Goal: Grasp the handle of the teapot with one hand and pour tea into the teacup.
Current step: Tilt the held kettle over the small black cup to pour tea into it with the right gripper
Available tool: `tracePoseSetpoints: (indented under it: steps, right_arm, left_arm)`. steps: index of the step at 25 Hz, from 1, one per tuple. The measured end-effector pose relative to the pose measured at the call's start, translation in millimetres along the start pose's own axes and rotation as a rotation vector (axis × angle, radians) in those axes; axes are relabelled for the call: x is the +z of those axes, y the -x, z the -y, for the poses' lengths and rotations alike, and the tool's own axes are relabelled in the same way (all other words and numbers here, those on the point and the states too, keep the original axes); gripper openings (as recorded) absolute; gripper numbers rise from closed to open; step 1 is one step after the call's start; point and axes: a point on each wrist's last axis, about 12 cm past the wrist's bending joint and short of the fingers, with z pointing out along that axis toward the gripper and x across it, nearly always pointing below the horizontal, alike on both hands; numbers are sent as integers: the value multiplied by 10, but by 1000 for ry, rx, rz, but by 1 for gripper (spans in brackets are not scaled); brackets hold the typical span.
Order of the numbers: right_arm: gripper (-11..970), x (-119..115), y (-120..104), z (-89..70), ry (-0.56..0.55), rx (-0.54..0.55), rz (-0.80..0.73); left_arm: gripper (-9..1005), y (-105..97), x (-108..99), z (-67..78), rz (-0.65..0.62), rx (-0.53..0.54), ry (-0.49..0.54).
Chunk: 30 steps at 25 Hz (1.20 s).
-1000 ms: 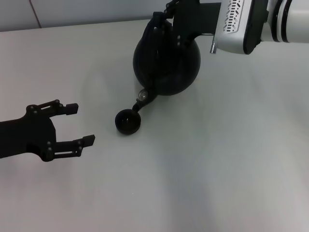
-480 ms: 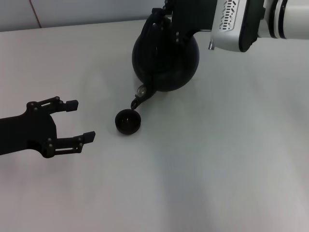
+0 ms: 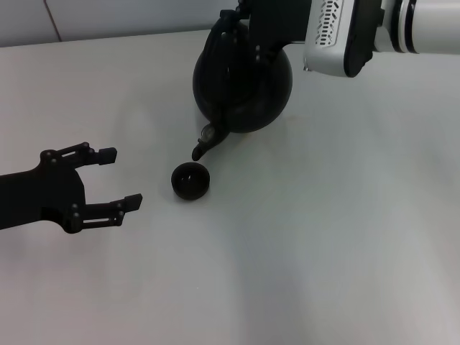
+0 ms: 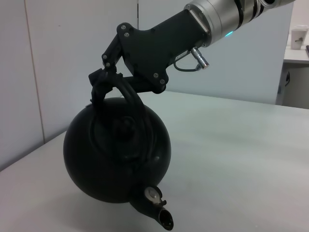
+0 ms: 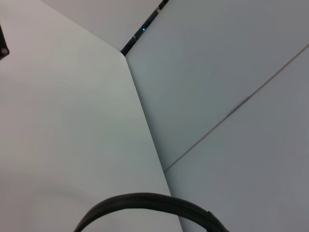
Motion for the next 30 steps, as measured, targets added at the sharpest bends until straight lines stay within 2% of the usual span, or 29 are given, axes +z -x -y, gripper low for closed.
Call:
tracePoseSetpoints:
  steps: [19, 24, 30]
  right_arm:
    - [86, 59, 39, -29, 3, -19, -10]
    - [86, 8, 0, -52, -22, 63, 15]
    - [86, -103, -118, -150, -61, 182, 39]
  left_arm:
    - [862, -26, -2, -11, -4, -9, 17]
    - [863, -32, -15, -5, -5, -8, 20]
    - [863, -37, -22, 4, -5, -9, 18]
